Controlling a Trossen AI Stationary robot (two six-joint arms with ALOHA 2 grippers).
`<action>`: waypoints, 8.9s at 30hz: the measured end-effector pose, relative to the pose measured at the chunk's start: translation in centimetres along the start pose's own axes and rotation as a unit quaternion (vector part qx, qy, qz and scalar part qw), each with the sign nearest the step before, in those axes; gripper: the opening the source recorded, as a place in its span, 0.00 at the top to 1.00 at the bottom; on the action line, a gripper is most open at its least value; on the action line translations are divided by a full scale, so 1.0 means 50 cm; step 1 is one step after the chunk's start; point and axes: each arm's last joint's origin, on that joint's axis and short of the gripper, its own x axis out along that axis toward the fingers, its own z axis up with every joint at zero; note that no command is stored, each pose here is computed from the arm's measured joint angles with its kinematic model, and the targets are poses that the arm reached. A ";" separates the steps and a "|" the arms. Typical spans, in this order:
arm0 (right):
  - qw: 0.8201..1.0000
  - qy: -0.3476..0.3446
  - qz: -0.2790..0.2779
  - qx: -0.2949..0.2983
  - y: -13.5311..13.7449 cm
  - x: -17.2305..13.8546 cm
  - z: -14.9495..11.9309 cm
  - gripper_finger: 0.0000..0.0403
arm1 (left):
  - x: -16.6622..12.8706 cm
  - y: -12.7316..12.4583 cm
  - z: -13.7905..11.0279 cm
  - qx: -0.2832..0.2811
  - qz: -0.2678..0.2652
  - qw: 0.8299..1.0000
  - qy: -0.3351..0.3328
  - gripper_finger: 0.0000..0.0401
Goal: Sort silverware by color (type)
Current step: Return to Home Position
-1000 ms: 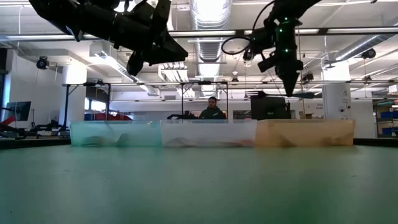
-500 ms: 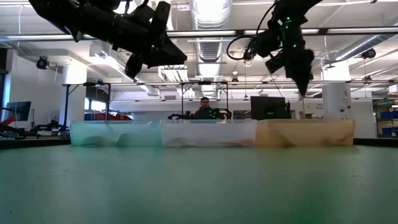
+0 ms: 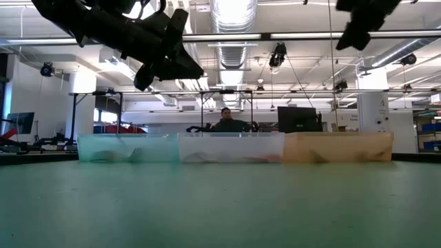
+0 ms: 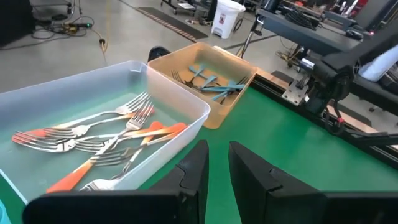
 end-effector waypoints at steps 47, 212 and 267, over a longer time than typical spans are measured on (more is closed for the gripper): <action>0.856 -0.424 -0.230 0.189 -0.015 0.191 -0.327 0.87 | -0.006 0.002 0.005 0.020 -0.002 1.000 -0.006 0.89; 0.852 -0.428 -0.222 0.205 -0.016 0.191 -0.327 0.87 | -0.259 0.226 -0.086 -0.103 -0.035 0.986 -0.124 0.88; 0.852 -0.428 -0.222 0.205 -0.016 0.191 -0.327 0.87 | -0.253 0.225 -0.091 -0.094 -0.028 0.989 -0.112 0.88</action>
